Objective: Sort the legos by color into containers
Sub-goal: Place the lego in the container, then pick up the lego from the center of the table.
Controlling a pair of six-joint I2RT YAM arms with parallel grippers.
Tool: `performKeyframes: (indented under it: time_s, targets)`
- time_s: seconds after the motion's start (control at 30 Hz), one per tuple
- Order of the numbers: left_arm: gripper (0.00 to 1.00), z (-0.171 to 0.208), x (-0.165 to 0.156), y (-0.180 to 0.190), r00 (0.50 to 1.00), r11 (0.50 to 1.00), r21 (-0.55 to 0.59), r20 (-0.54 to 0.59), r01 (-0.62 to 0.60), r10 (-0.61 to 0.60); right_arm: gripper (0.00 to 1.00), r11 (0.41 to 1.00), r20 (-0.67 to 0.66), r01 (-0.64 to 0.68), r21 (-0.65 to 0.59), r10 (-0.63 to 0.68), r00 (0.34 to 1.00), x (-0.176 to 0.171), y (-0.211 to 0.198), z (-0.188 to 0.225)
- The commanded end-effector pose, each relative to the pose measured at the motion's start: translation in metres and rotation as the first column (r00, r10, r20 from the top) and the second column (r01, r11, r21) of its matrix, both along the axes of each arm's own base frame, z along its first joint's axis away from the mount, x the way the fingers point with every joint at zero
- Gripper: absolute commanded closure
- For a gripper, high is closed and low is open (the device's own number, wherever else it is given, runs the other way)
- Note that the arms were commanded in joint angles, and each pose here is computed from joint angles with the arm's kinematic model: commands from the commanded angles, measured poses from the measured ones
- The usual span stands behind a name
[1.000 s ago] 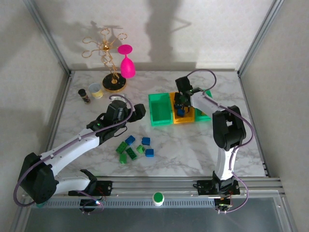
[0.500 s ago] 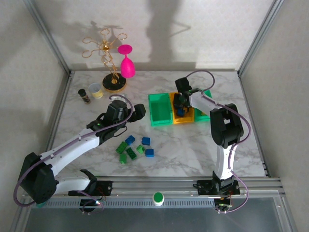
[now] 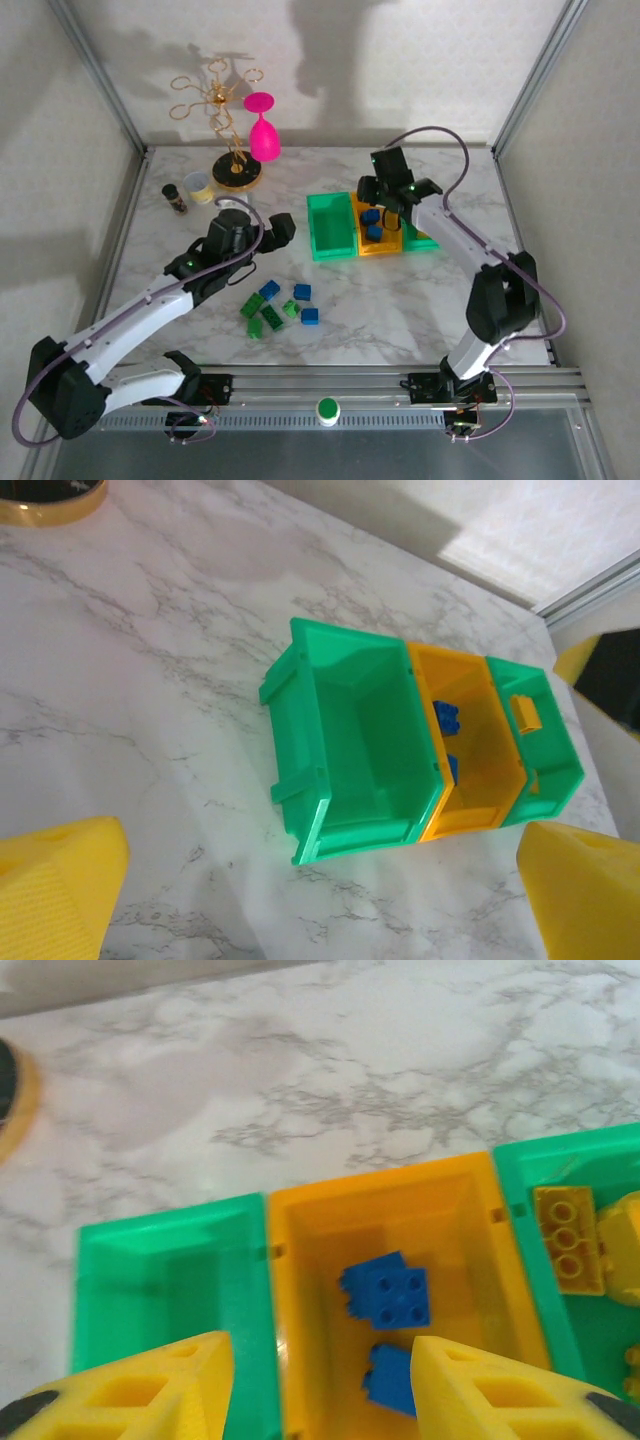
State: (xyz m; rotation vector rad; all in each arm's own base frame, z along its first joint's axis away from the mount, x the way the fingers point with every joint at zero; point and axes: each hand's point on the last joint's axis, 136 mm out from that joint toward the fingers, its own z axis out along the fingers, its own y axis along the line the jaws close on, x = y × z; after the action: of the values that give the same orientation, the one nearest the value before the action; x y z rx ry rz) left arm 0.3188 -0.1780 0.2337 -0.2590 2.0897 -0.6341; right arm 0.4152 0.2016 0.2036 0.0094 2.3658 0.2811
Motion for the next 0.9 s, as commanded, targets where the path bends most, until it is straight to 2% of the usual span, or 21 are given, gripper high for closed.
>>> performKeyframes:
  time_s: [0.0, 0.3, 0.47, 0.63, 0.87]
  targets:
    - [0.00, -0.004, -0.013, 0.016, 1.000, 0.999, 0.039, -0.005, -0.027, 0.027, 0.48, 0.997, -0.077, -0.069, -0.038, 0.066, 0.995, -0.044, 0.021, -0.025]
    - [0.00, -0.014, -0.041, 0.042, 0.996, 0.996, 0.025, -0.025, -0.082, 0.083, 0.43, 0.951, -0.153, -0.305, -0.057, 0.294, 0.944, -0.136, 0.084, -0.069]
    - [0.00, -0.021, -0.049, 0.050, 0.993, 0.994, 0.017, -0.039, -0.107, 0.108, 0.41, 0.905, -0.207, -0.419, -0.079, 0.396, 0.895, -0.169, 0.103, -0.100]
    - [0.00, -0.033, -0.053, 0.055, 0.990, 0.992, 0.016, -0.063, -0.127, 0.128, 0.40, 0.864, -0.248, -0.496, -0.083, 0.464, 0.850, -0.187, 0.120, -0.125]
    - [0.00, -0.037, -0.055, 0.060, 0.987, 0.989, 0.030, -0.068, -0.144, 0.146, 0.36, 0.845, -0.267, -0.525, -0.102, 0.486, 0.833, -0.183, 0.134, -0.143]
